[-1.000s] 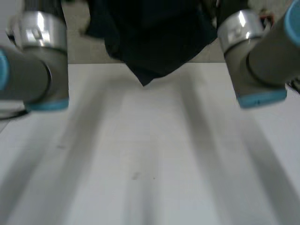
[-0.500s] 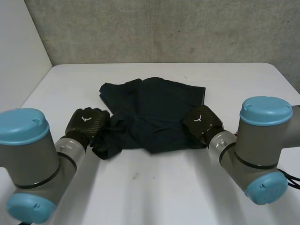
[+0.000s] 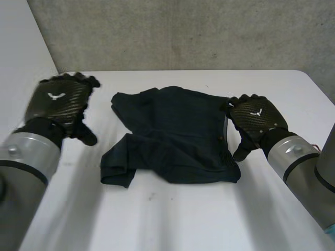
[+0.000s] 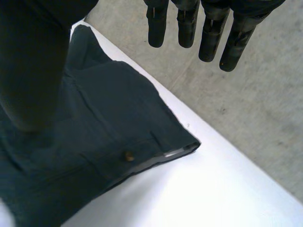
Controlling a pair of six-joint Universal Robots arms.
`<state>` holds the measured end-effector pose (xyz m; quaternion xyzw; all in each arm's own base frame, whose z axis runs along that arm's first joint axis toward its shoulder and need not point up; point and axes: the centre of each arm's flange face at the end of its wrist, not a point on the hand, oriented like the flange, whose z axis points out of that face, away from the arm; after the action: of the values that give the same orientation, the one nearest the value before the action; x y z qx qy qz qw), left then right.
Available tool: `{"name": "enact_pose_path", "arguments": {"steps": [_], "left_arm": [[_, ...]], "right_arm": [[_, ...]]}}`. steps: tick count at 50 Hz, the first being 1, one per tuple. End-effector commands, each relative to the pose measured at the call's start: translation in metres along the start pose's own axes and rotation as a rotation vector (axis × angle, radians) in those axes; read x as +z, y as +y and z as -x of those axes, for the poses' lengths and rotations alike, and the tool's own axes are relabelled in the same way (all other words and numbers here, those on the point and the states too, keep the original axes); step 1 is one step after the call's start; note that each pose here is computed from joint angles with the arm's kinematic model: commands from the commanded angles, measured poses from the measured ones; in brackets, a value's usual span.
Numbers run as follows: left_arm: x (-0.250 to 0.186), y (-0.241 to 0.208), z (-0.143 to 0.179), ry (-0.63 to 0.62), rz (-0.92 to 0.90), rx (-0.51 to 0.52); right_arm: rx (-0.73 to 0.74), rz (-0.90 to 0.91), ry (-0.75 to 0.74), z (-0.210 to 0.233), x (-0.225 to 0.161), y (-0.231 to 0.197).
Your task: Fold the shorts.
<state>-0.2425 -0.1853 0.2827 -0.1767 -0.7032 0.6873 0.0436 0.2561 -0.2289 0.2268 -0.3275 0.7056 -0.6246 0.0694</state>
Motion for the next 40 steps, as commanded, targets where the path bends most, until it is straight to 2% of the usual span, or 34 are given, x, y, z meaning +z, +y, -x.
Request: {"name": "enact_pose_path", "arguments": {"steps": [1, 6, 13, 25, 34, 38, 40], "left_arm": [[0.012, 0.029, -0.04, 0.046, 0.102, -0.073], [0.034, 0.052, -0.048, -0.044, 0.165, -0.056], [0.063, 0.078, -0.059, -0.051, 0.216, -0.04], [0.093, 0.106, -0.039, -0.123, 0.289, -0.027], [0.085, 0.113, -0.036, -0.118, 0.354, 0.0], [0.082, 0.104, -0.033, -0.111, 0.359, 0.003], [0.079, 0.082, -0.028, -0.103, 0.321, 0.004]], "right_arm": [[0.084, 0.105, -0.043, 0.015, -0.011, 0.017], [0.094, 0.142, -0.052, 0.028, -0.012, 0.032], [0.067, 0.153, -0.03, 0.039, 0.001, 0.057], [-0.001, 0.156, -0.036, 0.048, 0.028, 0.084], [-0.044, 0.118, -0.03, 0.046, 0.058, 0.087], [-0.052, 0.072, -0.003, 0.038, 0.063, 0.07], [-0.072, 0.016, 0.008, 0.03, 0.061, 0.044]]}}
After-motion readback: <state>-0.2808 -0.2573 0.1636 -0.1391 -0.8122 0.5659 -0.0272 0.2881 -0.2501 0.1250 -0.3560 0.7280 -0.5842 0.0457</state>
